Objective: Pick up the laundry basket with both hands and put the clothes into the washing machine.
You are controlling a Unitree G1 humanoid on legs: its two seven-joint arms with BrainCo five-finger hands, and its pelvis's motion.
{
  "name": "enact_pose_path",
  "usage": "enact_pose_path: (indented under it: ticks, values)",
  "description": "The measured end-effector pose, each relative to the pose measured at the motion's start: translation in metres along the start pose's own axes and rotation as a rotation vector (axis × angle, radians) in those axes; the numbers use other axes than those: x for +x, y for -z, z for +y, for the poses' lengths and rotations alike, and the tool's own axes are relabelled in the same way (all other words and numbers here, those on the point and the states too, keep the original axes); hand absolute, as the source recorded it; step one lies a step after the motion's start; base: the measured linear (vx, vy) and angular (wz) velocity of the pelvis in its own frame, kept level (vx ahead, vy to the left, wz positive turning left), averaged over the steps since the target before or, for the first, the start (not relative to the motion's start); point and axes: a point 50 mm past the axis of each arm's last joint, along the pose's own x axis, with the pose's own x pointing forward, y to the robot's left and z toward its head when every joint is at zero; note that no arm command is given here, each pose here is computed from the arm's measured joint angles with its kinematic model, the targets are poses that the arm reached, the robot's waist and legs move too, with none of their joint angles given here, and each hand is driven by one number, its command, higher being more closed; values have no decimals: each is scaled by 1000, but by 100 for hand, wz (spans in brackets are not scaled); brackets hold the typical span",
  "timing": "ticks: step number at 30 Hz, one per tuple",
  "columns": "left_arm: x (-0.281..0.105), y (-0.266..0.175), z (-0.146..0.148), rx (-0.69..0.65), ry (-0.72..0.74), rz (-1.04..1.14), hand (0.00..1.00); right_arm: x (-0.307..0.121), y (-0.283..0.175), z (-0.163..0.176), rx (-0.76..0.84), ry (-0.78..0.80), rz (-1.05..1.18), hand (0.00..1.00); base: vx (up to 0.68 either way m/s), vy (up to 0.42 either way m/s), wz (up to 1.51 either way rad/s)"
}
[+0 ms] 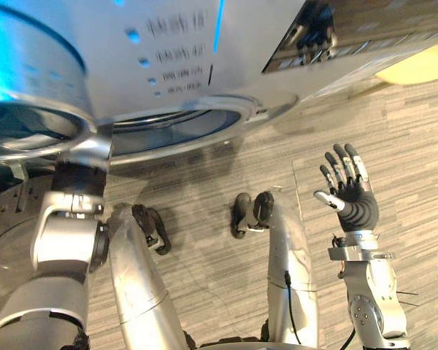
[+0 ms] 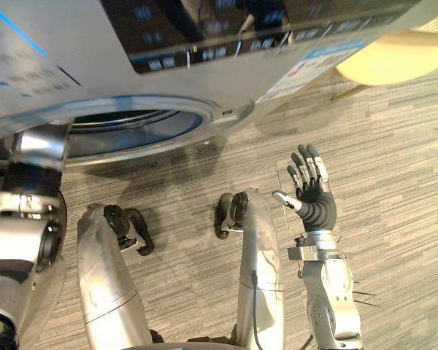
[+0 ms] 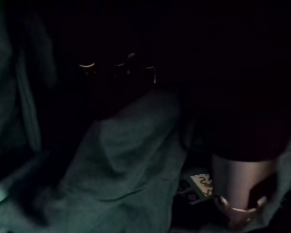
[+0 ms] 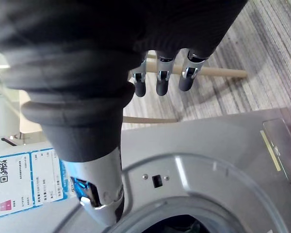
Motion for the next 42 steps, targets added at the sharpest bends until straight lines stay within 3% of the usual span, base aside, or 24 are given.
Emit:
enact_pose_path:
  ticks: [2,5,8,10,14,22,27,35,42]
  values:
    - [-28,30,-37,-95,92,108,0,8,36,-6,-48,37,156,0,88,-64,26]
    - [-58,53,-73,-253,169,227,0,27,55,-7,-146,63,240,0,76,-71,33]
    - [-88,74,-102,-540,226,377,0,55,50,0,-193,61,201,0,15,-93,20]
    - [-101,85,-122,-769,204,507,0,73,54,3,-207,88,210,0,2,-116,20]
    - [-105,84,-148,-1057,115,643,0,84,71,10,-213,123,284,0,14,-75,14]
    - [-58,31,-149,-1451,26,579,0,109,75,20,-222,171,308,0,-17,-74,1]
    - [-11,-19,-122,-1679,-44,438,0,147,52,23,-205,207,257,0,-29,-58,-6]
    - [33,-59,-71,-1791,-98,310,0,180,22,24,-142,183,204,0,-7,-22,-5]
    - [37,-40,-68,-1690,-96,380,0,199,9,25,-116,154,192,0,-2,0,-1]
